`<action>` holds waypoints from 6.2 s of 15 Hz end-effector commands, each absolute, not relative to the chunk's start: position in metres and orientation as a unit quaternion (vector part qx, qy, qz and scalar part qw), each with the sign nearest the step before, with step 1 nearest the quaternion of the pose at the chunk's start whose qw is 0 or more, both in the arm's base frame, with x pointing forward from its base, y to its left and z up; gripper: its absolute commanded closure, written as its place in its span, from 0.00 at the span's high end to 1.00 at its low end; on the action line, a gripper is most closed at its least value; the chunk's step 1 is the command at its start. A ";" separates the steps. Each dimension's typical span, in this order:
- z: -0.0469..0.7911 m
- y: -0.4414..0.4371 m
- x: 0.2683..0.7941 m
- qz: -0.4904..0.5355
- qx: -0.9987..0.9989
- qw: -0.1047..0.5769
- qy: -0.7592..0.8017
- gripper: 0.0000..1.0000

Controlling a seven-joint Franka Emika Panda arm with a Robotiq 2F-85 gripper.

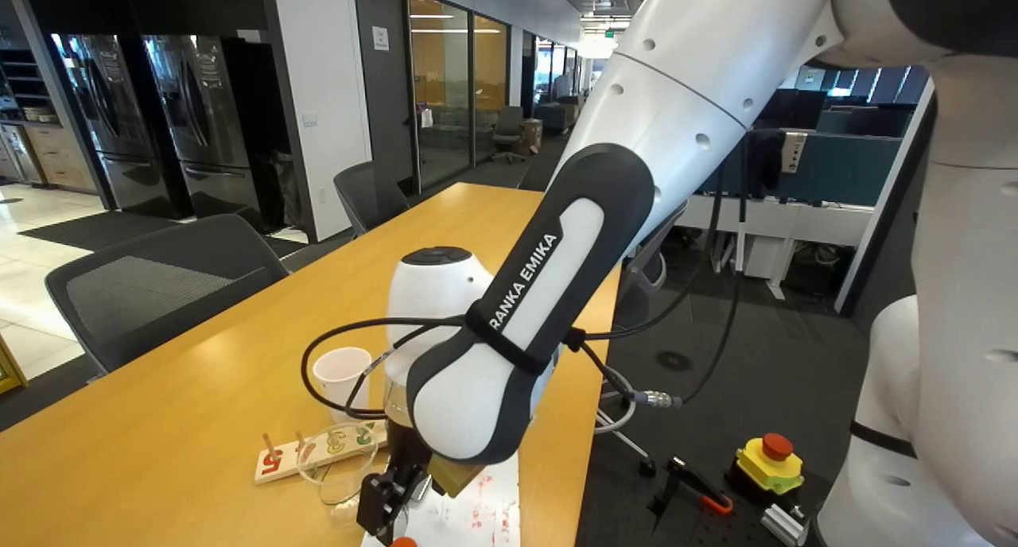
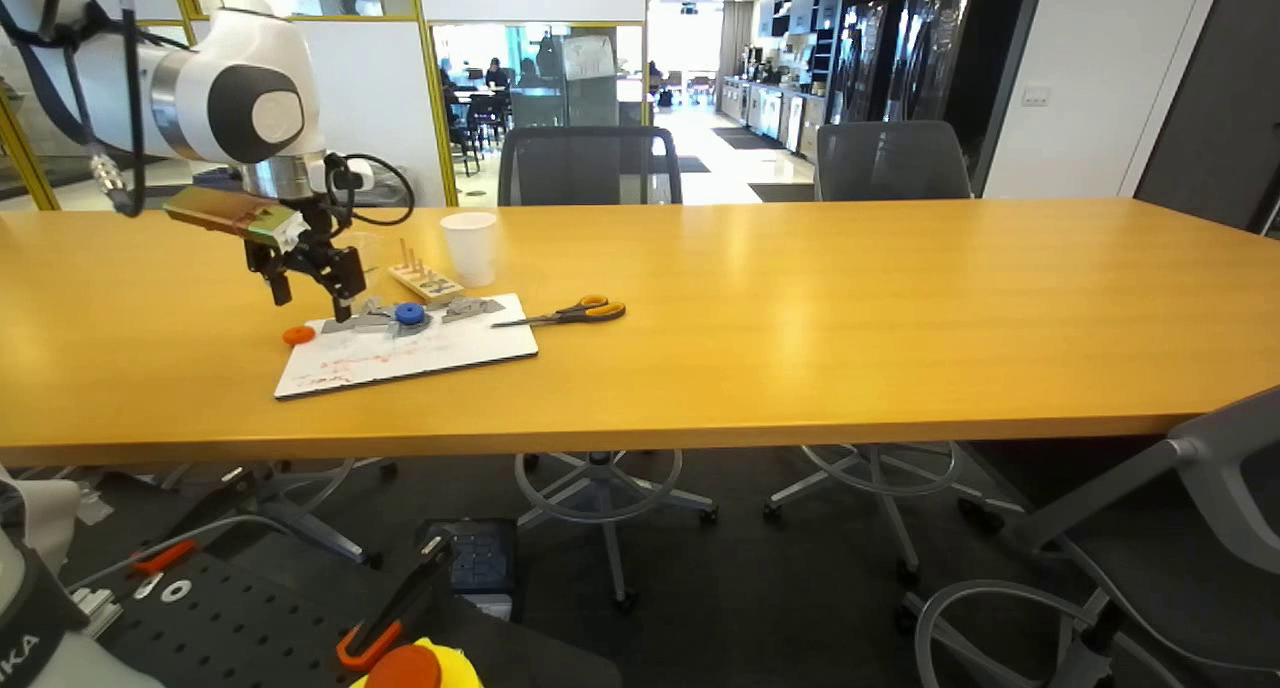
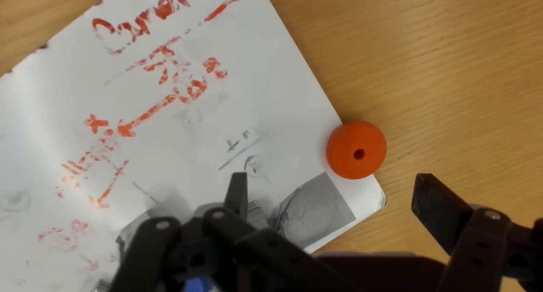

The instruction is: Put the orange rings in the white cup, place the blue ring in the clear cup

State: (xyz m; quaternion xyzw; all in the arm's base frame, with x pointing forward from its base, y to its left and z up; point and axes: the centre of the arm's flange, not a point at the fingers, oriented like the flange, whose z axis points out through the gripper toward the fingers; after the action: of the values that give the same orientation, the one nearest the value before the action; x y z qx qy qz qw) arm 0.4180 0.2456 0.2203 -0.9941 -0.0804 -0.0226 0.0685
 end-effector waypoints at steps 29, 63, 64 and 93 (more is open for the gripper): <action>0.188 0.306 0.404 -0.060 -0.990 -0.007 -0.131 0.50; 0.347 0.237 0.575 -0.232 -0.971 -0.008 -0.054 0.20; 0.342 0.236 0.582 -0.231 -0.971 -0.002 -0.055 0.20; 0.336 0.182 0.554 -0.138 -0.990 -0.008 -0.008 1.00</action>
State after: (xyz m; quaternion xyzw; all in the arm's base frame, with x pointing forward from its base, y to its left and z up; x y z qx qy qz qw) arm 0.5954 0.1938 0.3169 -0.9856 -0.0290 -0.1650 -0.0216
